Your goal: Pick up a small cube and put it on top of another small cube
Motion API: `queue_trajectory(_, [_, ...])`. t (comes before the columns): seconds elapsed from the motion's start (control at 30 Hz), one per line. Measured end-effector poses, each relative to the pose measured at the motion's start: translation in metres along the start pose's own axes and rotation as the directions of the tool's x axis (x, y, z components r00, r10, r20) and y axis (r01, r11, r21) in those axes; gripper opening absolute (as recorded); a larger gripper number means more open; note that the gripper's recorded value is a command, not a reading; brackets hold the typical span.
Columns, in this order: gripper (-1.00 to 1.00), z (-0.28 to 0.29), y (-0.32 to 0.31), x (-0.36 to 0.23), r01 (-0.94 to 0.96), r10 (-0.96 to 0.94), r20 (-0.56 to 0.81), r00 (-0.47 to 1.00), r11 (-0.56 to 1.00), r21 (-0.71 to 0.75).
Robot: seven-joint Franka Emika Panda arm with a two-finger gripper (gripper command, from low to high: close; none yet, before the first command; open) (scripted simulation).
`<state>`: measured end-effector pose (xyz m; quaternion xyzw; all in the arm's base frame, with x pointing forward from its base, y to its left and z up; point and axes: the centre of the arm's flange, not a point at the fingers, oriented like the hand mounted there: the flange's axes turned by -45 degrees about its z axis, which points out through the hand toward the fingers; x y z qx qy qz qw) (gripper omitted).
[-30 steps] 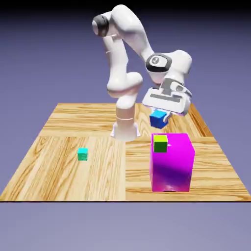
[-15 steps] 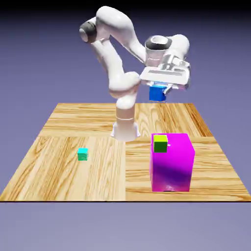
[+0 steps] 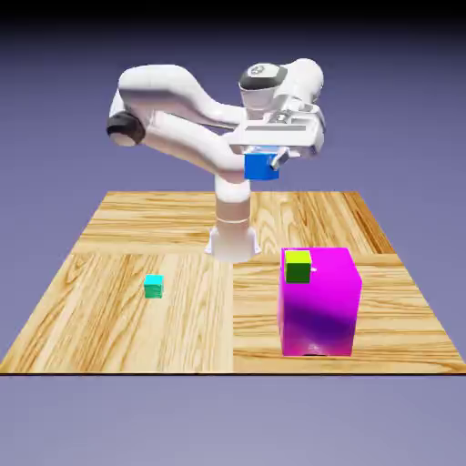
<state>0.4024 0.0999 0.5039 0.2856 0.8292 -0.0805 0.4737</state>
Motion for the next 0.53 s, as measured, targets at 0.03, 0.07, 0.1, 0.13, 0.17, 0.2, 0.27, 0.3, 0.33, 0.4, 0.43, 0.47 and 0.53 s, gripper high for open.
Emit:
queue_trajectory(0.03, [-1.00,0.007,0.003,0.006,0.002,-0.002,-0.012,1.000,1.000,0.004])
queue_trajectory(0.07, [-1.00,0.013,0.006,0.012,0.005,-0.005,-0.025,1.000,1.000,0.008])
queue_trajectory(0.1, [-1.00,0.019,0.009,0.020,0.010,-0.009,-0.039,0.999,1.000,0.013])
queue_trajectory(0.13, [-1.00,0.025,0.013,0.029,0.016,-0.015,-0.053,0.998,1.000,0.017])
queue_trajectory(0.17, [-1.00,0.031,0.018,0.038,0.023,-0.022,-0.068,0.997,0.999,0.022])
queue_trajectory(0.2, [-1.00,0.036,0.023,0.049,0.033,-0.030,-0.083,0.996,0.999,0.027])
queue_trajectory(0.27, [-1.00,0.044,0.033,0.073,0.056,-0.051,-0.115,0.992,0.998,0.036])
queue_trajectory(0.3, [-1.00,0.048,0.039,0.087,0.070,-0.064,-0.130,0.989,0.997,0.040])
queue_trajectory(0.33, [-1.00,0.050,0.044,0.101,0.085,-0.078,-0.146,0.986,0.995,0.044])
queue_trajectory(0.4, [-1.00,0.053,0.056,0.132,0.121,-0.110,-0.178,0.978,0.991,0.052])
queue_trajectory(0.43, [1.00,0.053,0.059,0.140,0.130,-0.119,-0.186,0.975,0.990,0.053])
queue_trajectory(0.47, [1.00,0.053,0.059,0.140,0.130,-0.119,-0.186,0.975,0.990,0.052])
queue_trajectory(0.53, [1.00,0.052,0.053,0.124,0.111,-0.101,-0.170,0.980,0.993,0.049])
